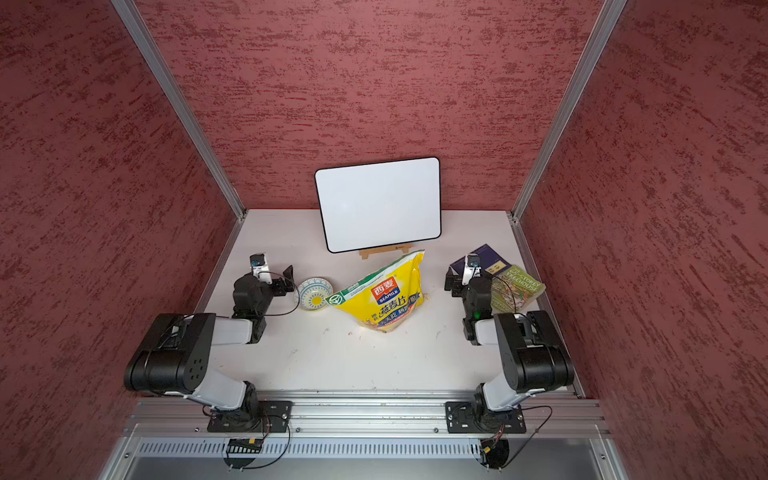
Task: Pour the oats into the breakfast bowl
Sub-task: Adjust the oats bag at the center of the board.
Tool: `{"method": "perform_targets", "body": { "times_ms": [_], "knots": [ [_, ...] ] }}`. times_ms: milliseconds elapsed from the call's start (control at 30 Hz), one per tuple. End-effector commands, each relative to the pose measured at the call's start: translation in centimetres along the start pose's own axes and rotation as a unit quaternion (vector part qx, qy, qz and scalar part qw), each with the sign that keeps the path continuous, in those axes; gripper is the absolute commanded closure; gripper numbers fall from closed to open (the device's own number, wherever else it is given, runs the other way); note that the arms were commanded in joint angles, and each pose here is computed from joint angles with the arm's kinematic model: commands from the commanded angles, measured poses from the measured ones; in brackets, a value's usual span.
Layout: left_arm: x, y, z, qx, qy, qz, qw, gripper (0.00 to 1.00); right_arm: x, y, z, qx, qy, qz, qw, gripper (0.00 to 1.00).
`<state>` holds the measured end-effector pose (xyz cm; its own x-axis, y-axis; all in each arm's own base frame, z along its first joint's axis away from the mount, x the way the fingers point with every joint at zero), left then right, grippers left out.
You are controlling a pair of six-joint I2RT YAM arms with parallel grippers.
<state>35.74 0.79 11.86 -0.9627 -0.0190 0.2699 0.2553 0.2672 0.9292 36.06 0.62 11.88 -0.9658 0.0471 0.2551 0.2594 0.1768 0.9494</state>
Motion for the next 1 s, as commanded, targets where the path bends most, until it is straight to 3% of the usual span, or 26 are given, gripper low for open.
{"method": "perform_targets", "body": {
  "times_ms": [0, 467, 567, 633, 767, 833, 967],
  "knots": [
    [-0.2, 1.0, -0.2, 0.001, -0.009, -0.013, 1.0, 0.0, -0.1, 0.8, -0.7, -0.007, -0.015, -0.011, 1.0, 0.01],
    [-0.1, 1.2, 0.4, 0.013, 0.009, -0.021, 1.0, 0.0, -0.2, 0.8, -0.8, -0.009, -0.019, -0.009, 1.0, 0.01],
    [1.5, 3.3, 0.8, 0.022, 0.047, -0.041, 0.998, 0.0, 0.6, 2.8, -1.3, -0.013, -0.024, -0.009, 1.0, 0.01],
    [2.9, 5.8, 0.1, 0.041, 0.051, -0.04, 0.997, 0.0, 1.4, 4.7, -1.9, -0.043, -0.026, 0.021, 0.999, 0.01],
    [5.3, 10.7, -4.7, 0.107, -0.065, 0.029, 0.992, 0.0, 4.1, 7.4, -0.4, -0.152, 0.052, 0.078, 0.984, 0.01],
    [6.5, 12.6, -8.1, 0.128, -0.159, 0.062, 0.977, 0.0, 5.5, 8.1, 1.2, -0.21, 0.118, 0.085, 0.967, 0.01],
    [9.2, 14.9, -13.6, 0.138, -0.285, 0.099, 0.943, 0.0, 8.5, 8.0, 3.8, -0.297, 0.216, 0.124, 0.922, 0.01]
  ]
}}
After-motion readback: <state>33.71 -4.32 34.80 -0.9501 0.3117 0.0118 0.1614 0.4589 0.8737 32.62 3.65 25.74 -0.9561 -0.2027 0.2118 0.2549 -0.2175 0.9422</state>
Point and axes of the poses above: each gripper's point midway between its finger pads, its own x axis back along the fingers, its own z axis along the line the jaws close on, y = z × x, the point moved 4 cm from there along x, back along the fingers, and after that the axes turned 11 degrees about x, right-handed, at the moved point
